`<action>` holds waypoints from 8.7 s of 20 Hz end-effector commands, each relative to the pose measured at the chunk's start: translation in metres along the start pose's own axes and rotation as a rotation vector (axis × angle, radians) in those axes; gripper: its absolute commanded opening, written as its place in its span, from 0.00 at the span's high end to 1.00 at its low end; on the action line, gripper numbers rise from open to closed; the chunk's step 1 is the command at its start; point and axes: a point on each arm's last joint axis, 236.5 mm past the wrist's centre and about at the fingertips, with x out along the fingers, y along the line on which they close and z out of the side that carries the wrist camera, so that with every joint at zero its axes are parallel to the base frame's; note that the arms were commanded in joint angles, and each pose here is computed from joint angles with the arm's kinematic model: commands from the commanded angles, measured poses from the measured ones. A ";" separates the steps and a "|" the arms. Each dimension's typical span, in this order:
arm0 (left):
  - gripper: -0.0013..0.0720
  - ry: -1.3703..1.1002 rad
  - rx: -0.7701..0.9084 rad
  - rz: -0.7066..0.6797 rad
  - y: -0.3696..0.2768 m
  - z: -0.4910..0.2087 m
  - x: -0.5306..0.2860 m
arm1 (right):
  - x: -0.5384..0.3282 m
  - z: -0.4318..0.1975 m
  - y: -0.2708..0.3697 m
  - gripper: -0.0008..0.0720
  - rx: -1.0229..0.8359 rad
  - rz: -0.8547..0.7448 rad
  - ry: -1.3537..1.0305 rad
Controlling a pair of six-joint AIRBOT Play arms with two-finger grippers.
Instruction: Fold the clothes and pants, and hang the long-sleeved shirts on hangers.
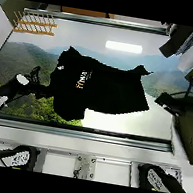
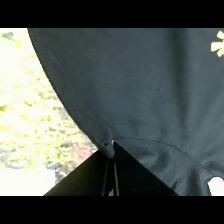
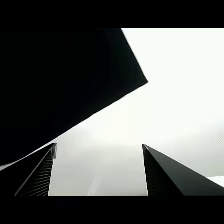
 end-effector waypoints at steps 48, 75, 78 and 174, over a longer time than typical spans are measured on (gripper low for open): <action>0.98 -1.280 0.570 -0.319 -0.238 -0.067 -0.563 | -0.414 0.023 0.147 0.98 -0.450 0.298 -1.115; 0.98 -0.174 0.179 -0.147 -0.086 0.177 -0.042 | 0.065 0.143 0.062 0.98 -0.243 0.002 -0.167; 0.98 -0.184 0.141 -0.117 -0.060 0.150 -0.046 | 0.061 0.107 0.043 0.98 -0.248 -0.037 -0.124; 0.97 0.263 0.172 0.127 0.020 -0.157 -0.075 | 0.049 -0.163 -0.064 0.97 0.224 -0.129 0.266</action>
